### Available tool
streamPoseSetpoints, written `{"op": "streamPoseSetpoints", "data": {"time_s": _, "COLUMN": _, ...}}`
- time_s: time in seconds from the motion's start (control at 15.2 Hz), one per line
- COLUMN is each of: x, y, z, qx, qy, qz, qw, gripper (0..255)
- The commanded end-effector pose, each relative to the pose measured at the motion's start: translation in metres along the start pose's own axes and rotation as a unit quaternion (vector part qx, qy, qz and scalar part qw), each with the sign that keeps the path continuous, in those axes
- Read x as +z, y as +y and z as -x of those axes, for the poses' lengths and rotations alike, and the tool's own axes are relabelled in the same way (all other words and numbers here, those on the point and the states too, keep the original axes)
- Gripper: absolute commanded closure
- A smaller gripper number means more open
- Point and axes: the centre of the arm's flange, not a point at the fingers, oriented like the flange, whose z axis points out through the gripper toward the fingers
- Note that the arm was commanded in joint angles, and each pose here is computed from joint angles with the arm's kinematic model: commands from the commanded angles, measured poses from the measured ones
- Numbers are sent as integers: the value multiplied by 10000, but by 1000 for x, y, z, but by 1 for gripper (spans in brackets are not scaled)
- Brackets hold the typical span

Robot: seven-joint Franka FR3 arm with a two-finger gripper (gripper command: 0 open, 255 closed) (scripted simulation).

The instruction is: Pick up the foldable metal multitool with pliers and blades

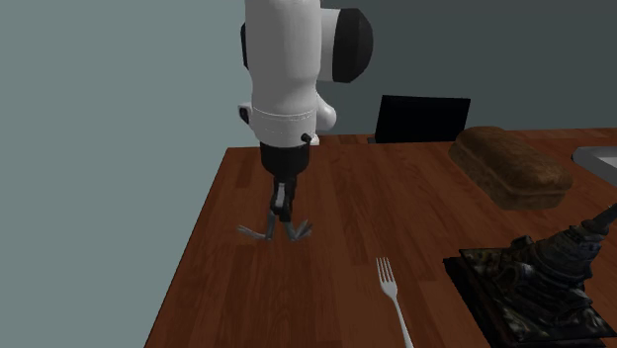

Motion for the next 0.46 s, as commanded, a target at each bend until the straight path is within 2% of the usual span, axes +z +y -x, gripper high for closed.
{"op": "streamPoseSetpoints", "data": {"time_s": 0.0, "x": -12, "y": 0, "z": 1, "qx": 1, "qy": 0, "qz": 2, "qw": 10000, "gripper": 255}}
{"op": "streamPoseSetpoints", "data": {"time_s": 0.26, "x": -33, "y": 0, "z": 0, "qx": 1, "qy": 0, "qz": 2, "qw": 10000, "gripper": 255}}
{"op": "streamPoseSetpoints", "data": {"time_s": 0.4, "x": -34, "y": 0, "z": 0, "qx": 1, "qy": 0, "qz": 2, "qw": 10000, "gripper": 255}}
